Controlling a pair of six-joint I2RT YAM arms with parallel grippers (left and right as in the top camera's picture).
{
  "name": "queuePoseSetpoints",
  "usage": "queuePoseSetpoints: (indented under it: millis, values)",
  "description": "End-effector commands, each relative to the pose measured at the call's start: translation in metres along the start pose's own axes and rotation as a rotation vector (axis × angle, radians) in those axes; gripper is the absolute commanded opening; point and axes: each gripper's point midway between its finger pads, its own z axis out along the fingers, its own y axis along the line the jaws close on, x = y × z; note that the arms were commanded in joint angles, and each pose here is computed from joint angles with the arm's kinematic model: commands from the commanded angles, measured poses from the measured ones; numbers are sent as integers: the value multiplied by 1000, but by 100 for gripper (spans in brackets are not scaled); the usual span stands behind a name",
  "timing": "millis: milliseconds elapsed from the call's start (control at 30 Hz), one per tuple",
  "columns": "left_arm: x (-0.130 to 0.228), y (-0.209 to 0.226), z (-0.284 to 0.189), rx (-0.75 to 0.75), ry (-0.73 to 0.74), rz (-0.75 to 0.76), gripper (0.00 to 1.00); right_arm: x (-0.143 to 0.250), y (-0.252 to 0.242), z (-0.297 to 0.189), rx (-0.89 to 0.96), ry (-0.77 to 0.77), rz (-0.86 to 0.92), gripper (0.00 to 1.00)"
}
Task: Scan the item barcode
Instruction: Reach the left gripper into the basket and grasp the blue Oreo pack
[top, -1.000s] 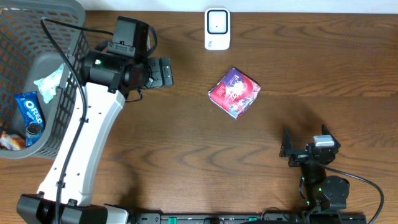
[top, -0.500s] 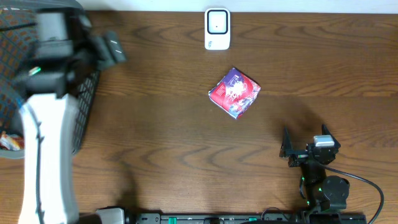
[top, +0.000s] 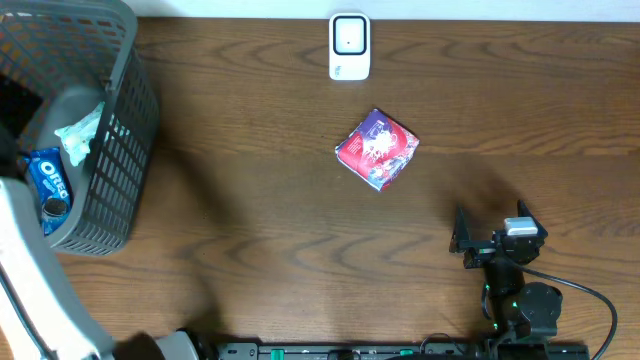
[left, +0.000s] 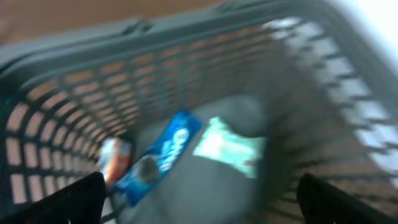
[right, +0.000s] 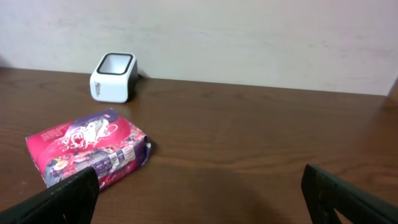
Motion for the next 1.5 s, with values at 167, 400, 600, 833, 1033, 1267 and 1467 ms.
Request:
queuePoseSetpoints:
  millis: [167, 400, 600, 833, 1033, 1267, 1467]
  values:
    - [49, 18, 85, -188, 219, 152, 98, 0, 2, 0, -9, -2, -1, 99]
    - [82, 24, 138, -221, 366, 302, 98, 0, 2, 0, -9, -2, -1, 99]
    - [108, 19, 167, -187, 456, 359, 98, 0, 2, 0, -9, -2, -1, 99]
    - [142, 41, 203, -225, 593, 425, 98, 0, 2, 0, -9, -1, -1, 99]
    - [163, 39, 220, -136, 669, 495, 96, 0, 2, 0, -9, -2, -1, 99]
    - [180, 37, 229, -73, 721, 534, 91, 0, 2, 0, -9, -1, -1, 99]
    - [190, 53, 239, -113, 744, 536, 86, 0, 2, 0, -9, -1, -1, 99]
